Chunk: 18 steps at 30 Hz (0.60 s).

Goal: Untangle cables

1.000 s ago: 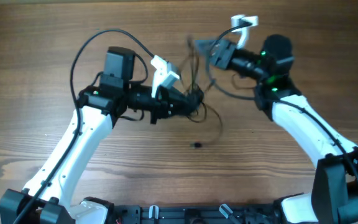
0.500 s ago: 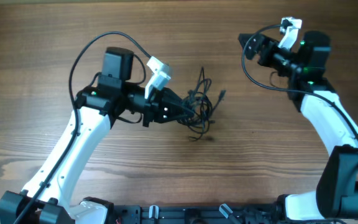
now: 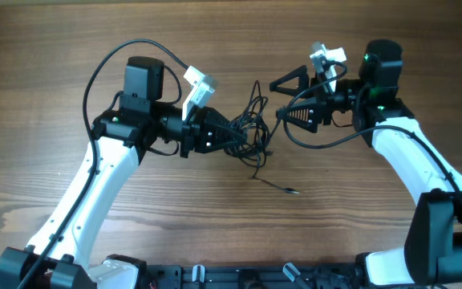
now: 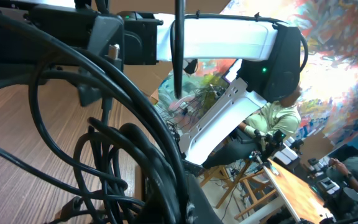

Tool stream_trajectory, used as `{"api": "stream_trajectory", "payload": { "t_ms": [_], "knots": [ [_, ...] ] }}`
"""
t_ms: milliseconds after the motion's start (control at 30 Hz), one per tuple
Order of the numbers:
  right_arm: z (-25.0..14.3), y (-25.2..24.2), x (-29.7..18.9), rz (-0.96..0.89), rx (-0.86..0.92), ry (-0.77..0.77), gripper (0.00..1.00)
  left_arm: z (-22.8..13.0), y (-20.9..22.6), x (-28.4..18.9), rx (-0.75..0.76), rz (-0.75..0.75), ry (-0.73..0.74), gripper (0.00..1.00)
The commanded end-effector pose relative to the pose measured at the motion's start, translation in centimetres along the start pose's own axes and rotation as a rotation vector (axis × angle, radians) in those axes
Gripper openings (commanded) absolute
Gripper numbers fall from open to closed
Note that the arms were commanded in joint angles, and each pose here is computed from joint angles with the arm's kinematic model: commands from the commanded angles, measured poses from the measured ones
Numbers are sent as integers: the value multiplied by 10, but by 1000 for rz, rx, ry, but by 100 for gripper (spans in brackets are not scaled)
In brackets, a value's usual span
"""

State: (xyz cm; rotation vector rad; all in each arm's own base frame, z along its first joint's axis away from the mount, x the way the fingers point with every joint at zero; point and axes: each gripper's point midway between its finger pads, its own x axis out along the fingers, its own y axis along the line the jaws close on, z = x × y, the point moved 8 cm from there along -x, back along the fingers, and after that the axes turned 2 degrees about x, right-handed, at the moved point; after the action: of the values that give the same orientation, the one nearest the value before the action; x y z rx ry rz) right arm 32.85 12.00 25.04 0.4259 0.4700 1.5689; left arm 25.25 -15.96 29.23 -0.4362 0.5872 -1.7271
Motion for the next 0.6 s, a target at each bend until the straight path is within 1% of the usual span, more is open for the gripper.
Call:
{"api": "stream_trajectory", "payload": {
  "t_ms": [0,133,233,267,333,367,400,433,500,567],
  "knots": [
    [-3,-6,22,-45,64,16,100,3,-9,0,23,-21,-4,4],
    [3,-11,43,-138,100,-5,100,3,-9,0,19,-21,-4,4],
    [12,-29,51,-367,177,-109,100,2,-11,4,21,-45,3,4],
    [10,-39,50,-469,228,-147,100,2,-13,9,24,-60,14,4],
    [4,-61,38,-686,313,-215,100,0,-16,18,25,-86,33,4],
    [0,-77,25,-861,330,-263,100,-1,-18,22,25,-99,42,4],
    [-3,-85,18,-941,334,-287,100,-2,-18,24,25,-106,47,4],
    [-8,-102,-1,-1102,343,-334,100,-3,-20,27,26,-115,53,4],
    [-12,-109,-19,-1179,362,-354,100,-3,-19,27,26,-111,53,4],
    [-14,-112,-34,-1212,386,-363,100,-3,-17,27,26,-86,57,4]
  ]
}}
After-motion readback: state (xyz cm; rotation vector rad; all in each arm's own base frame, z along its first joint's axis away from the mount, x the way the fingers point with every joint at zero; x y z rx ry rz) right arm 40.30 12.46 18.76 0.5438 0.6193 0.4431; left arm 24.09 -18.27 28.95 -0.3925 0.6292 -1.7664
